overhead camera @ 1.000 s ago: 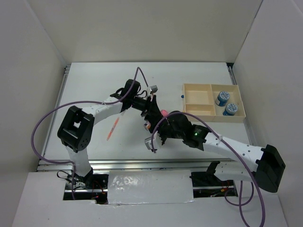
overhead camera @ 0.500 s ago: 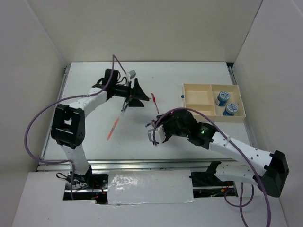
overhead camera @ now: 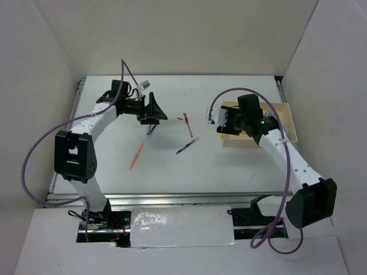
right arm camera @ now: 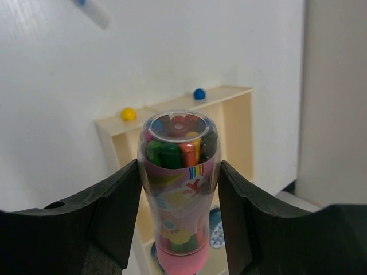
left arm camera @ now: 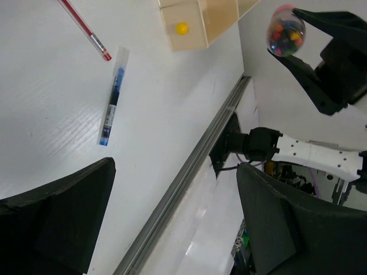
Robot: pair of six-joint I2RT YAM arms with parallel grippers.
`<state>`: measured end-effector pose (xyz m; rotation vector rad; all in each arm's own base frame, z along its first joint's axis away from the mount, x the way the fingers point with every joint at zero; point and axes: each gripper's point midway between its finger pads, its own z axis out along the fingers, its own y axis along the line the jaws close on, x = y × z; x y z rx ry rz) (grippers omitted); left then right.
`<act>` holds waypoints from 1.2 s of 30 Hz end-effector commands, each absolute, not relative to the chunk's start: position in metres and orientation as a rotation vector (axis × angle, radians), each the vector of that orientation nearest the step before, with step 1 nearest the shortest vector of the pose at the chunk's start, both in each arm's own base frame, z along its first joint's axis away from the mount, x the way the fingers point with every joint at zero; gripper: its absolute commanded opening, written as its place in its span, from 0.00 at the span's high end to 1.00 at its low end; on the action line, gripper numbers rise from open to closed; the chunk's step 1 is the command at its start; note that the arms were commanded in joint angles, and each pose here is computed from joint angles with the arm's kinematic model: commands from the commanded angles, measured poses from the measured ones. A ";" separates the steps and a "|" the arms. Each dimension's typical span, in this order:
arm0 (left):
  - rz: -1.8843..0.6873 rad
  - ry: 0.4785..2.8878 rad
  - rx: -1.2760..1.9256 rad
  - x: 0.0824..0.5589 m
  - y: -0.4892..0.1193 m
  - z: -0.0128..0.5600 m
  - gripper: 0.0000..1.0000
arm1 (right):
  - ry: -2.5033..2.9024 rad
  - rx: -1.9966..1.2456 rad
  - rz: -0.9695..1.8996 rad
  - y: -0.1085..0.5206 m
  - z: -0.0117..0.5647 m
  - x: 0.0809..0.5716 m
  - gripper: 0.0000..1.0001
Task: Sort the stationery into containers
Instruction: Place the stationery in the storage box.
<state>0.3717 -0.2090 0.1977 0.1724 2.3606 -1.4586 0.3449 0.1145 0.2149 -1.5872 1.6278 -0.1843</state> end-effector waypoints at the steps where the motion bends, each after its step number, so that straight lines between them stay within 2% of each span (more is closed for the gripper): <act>1: -1.427 2.323 0.266 0.364 -0.207 0.206 0.01 | 1.665 -1.641 -0.111 0.108 0.203 0.342 1.00; 14: -1.358 2.343 0.261 0.365 -0.202 0.200 0.01 | 1.858 -1.706 -0.075 0.076 0.142 0.369 0.98; 20: -1.348 2.344 0.264 0.365 -0.202 0.198 0.01 | 1.905 -1.732 -0.103 0.061 0.127 0.375 0.93; 28: -1.284 2.363 0.255 0.366 -0.198 0.195 0.01 | 1.933 -1.757 -0.133 0.052 0.115 0.377 0.76; 31: -1.209 2.373 0.250 0.370 -0.192 0.195 0.01 | 1.940 -1.772 -0.149 0.049 0.110 0.378 0.65; 32: -1.195 2.380 0.247 0.370 -0.190 0.195 0.01 | 1.947 -1.776 -0.147 0.048 0.108 0.376 0.57; 36: -1.133 2.400 0.229 0.374 -0.182 0.191 0.01 | 1.956 -1.771 -0.160 0.046 0.108 0.376 0.45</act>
